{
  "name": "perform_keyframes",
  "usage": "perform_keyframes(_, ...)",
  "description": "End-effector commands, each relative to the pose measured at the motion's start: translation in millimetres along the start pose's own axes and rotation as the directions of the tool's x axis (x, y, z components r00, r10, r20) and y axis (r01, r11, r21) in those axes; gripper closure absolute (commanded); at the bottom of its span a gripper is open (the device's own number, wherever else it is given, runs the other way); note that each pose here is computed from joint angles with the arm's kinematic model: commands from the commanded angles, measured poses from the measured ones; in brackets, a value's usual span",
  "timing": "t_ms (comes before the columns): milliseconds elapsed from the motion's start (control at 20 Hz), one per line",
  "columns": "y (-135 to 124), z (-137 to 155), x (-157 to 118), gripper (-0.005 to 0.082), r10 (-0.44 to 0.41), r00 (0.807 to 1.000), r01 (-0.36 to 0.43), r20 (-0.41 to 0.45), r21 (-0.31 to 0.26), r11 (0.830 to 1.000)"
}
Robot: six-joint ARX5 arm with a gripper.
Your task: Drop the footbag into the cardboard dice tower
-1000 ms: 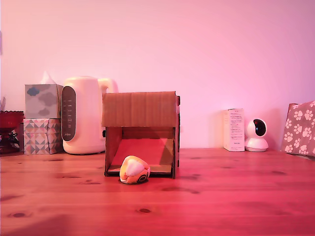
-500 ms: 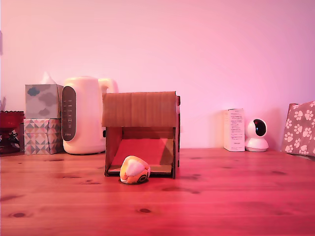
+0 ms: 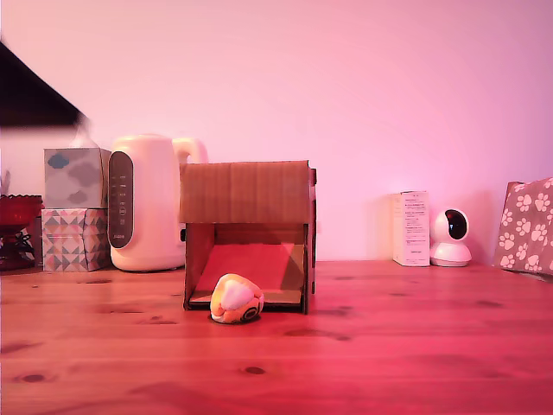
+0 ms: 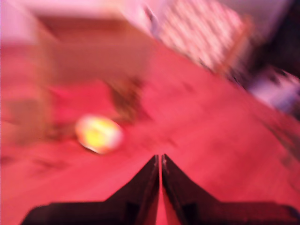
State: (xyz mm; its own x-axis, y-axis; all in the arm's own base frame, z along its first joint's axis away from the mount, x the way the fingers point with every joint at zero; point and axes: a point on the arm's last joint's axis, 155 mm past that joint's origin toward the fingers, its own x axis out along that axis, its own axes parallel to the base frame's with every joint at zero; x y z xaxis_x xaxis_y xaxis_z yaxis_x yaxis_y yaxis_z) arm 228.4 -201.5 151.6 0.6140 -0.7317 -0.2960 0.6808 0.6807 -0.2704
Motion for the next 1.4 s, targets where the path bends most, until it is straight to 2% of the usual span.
perform_keyframes(0, -2.7, -2.5, 10.1, 0.0793, -0.012, 1.000, 0.012, -0.005, 0.013, 1.000)
perform_keyframes(250, -5.0, -17.2, 42.4, 0.0793, -0.025, 0.999, 0.026, -0.033, 0.026, 0.999)
perform_keyframes(450, 8.7, -16.4, 60.0, 0.0793, 0.030, 1.000, -0.030, 0.002, 0.023, 0.999)
perform_keyframes(500, 12.9, -15.3, 64.1, 0.0790, 0.048, 0.999, -0.048, 0.011, -0.004, 0.999)
perform_keyframes(550, 23.2, -15.2, 68.0, 0.0748, 0.098, 0.995, -0.097, 0.013, -0.035, 0.995)
perform_keyframes(600, 28.1, -12.6, 72.5, 0.0616, 0.120, 0.993, -0.119, 0.019, -0.052, 0.992)
perform_keyframes(700, 30.7, -8.2, 84.3, 0.0201, 0.129, 0.992, -0.128, 0.016, -0.052, 0.990)
perform_keyframes(750, 31.4, -6.8, 90.9, 0.0056, 0.130, 0.992, -0.129, 0.007, -0.053, 0.990)
perform_keyframes(800, 32.7, -5.2, 98.3, -0.0011, 0.131, 0.991, -0.131, -0.001, -0.053, 0.990)
perform_keyframes(1000, 41.7, -6.0, 127.9, -0.0016, 0.148, 0.988, -0.150, -0.035, -0.051, 0.987)
perform_keyframes(1350, 68.3, -29.4, 160.2, -0.0013, 0.232, 0.967, -0.232, -0.104, 0.009, 0.973)
